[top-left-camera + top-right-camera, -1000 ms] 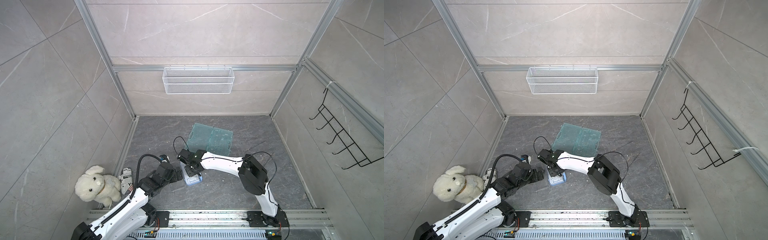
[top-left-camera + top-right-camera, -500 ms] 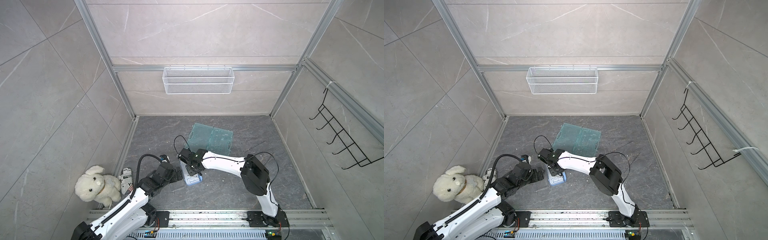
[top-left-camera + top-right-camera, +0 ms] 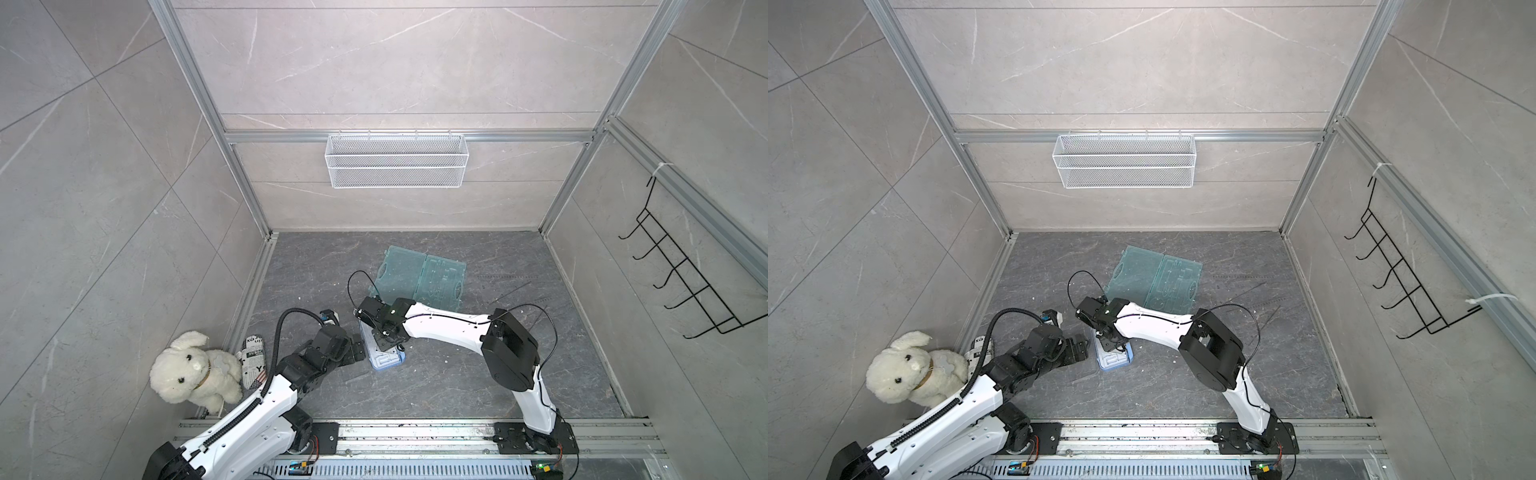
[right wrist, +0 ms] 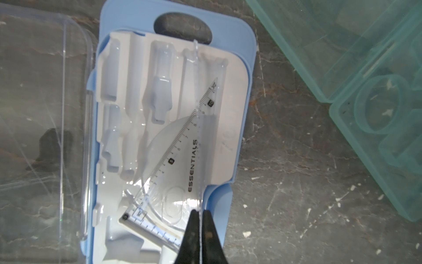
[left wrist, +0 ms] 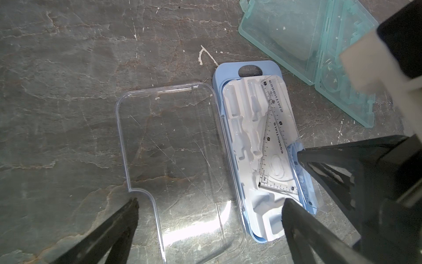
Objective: Open the ruler set and take out the ruler
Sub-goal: Pick up the ruler from the ruler set box.
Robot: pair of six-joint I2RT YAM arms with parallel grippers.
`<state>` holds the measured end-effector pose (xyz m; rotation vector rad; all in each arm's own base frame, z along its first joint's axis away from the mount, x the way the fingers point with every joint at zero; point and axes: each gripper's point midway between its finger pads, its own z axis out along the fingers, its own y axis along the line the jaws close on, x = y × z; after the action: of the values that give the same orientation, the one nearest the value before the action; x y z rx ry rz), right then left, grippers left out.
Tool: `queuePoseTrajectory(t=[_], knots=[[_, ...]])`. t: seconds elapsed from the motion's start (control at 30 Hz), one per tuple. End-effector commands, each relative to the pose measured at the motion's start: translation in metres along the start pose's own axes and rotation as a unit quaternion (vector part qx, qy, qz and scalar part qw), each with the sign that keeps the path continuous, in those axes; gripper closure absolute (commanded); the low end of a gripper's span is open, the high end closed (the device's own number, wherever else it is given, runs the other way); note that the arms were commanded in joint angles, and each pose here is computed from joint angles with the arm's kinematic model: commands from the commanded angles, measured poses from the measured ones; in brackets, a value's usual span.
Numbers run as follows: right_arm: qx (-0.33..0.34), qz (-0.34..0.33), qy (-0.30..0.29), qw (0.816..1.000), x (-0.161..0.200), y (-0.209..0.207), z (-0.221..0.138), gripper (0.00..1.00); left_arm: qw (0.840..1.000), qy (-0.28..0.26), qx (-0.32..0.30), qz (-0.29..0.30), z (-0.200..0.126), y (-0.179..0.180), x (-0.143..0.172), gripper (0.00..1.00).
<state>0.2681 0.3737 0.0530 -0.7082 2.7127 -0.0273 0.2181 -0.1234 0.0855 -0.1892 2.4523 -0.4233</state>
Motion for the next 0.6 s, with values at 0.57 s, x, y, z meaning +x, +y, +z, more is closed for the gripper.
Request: queuePoseTrajectory(t=[0.57], knots=[[-0.039, 0.149, -0.034, 0.987, -0.013, -0.095, -0.058, 1.00, 0.993, -0.014, 0.043, 0.106, -0.006, -0.051, -0.023, 0.01]])
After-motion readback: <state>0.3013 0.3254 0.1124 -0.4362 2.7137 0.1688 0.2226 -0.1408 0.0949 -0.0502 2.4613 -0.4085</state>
